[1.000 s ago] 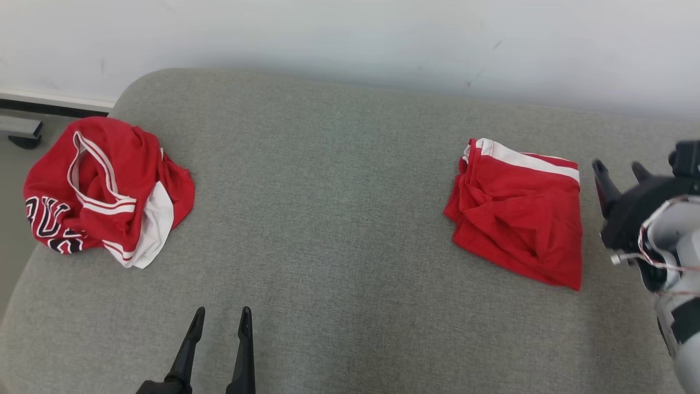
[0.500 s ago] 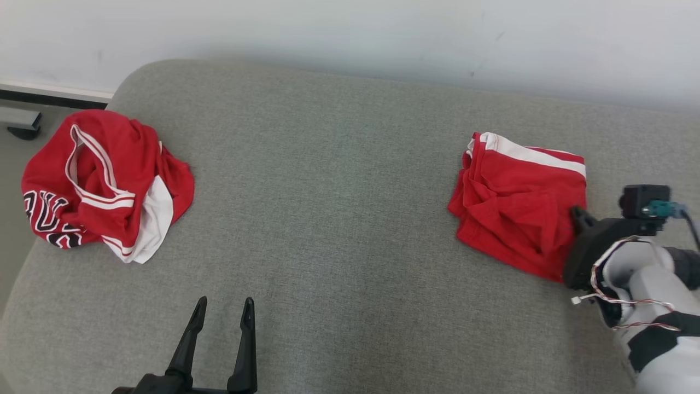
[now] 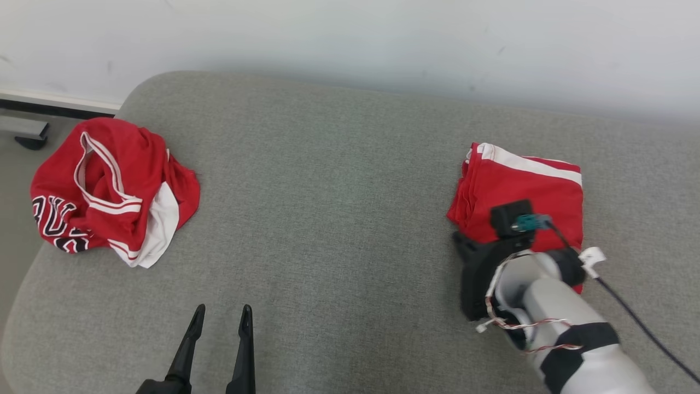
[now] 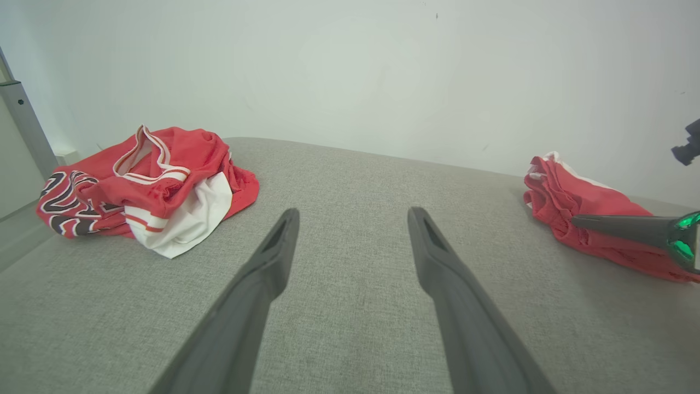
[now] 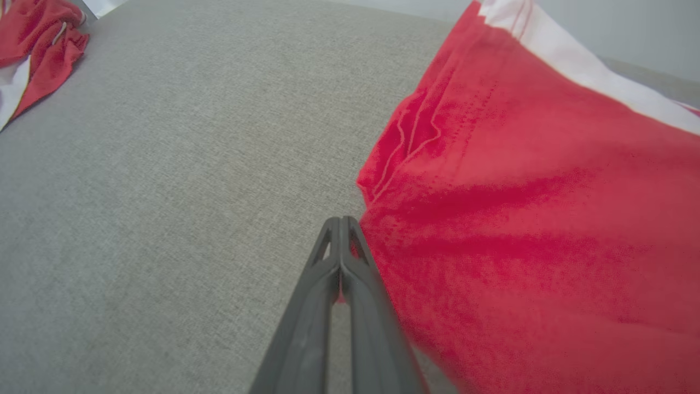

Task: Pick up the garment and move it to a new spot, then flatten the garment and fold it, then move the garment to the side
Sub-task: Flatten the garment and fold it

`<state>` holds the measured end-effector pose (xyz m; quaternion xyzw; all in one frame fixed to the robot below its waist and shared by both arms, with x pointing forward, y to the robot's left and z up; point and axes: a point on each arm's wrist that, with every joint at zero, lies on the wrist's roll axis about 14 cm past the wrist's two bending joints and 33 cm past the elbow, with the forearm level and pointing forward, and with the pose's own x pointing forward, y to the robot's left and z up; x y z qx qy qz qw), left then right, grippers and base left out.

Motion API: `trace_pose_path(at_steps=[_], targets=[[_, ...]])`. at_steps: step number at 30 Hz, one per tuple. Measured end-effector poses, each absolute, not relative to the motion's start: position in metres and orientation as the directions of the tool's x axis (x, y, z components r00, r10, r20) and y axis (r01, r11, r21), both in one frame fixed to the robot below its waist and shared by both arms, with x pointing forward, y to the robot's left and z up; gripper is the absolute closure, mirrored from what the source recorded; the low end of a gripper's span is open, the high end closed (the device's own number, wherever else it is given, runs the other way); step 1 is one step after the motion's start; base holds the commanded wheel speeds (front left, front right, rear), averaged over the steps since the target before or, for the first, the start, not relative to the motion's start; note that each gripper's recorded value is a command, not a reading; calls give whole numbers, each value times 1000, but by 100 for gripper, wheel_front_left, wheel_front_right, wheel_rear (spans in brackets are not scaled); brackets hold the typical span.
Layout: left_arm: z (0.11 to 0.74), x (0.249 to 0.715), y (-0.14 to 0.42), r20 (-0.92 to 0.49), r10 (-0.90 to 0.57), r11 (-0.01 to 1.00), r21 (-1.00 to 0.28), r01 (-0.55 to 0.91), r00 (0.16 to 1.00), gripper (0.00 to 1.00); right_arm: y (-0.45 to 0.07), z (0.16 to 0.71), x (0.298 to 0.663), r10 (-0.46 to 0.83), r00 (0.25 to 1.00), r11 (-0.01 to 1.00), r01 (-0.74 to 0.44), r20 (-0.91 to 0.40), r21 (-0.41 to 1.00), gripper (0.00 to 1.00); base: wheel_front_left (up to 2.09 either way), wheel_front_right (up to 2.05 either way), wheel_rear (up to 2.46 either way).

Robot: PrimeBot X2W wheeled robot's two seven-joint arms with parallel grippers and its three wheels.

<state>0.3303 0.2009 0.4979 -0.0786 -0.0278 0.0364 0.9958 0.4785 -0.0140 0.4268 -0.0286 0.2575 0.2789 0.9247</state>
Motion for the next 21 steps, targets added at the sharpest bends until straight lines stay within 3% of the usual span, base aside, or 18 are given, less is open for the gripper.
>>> trace_pose_path(at_steps=[7, 9, 10, 11, 12, 13, 21], targets=[[500, 335, 192, 60, 48, 986, -163, -38, 997, 0, 23, 443, 459, 599, 667, 782, -607, -443, 143, 100, 0, 0, 0], [501, 335, 191, 64, 45, 986, -166, -33, 997, 0, 27, 450, 457, 614, 669, 773, -617, -419, 148, 80, 0, 0, 0], [502, 335, 191, 65, 44, 985, -168, -33, 997, 0, 28, 454, 457, 620, 672, 770, -620, -404, 151, 55, 0, 0, 0], [502, 335, 191, 66, 43, 985, -170, -32, 997, 0, 27, 459, 457, 624, 679, 770, -619, -387, 154, 55, 0, 0, 0], [502, 334, 190, 67, 42, 985, -171, -30, 997, 0, 26, 464, 459, 625, 690, 772, -615, -365, 160, 47, 0, 0, 0], [503, 333, 190, 69, 41, 985, -172, -29, 997, 0, 23, 471, 461, 623, 704, 776, -610, -340, 158, 1, 0, 0, 0], [507, 326, 191, 86, 51, 984, -174, -35, 995, 0, -27, 498, 461, 541, 821, 839, -512, -180, 183, 0, 0, 0, 0]])
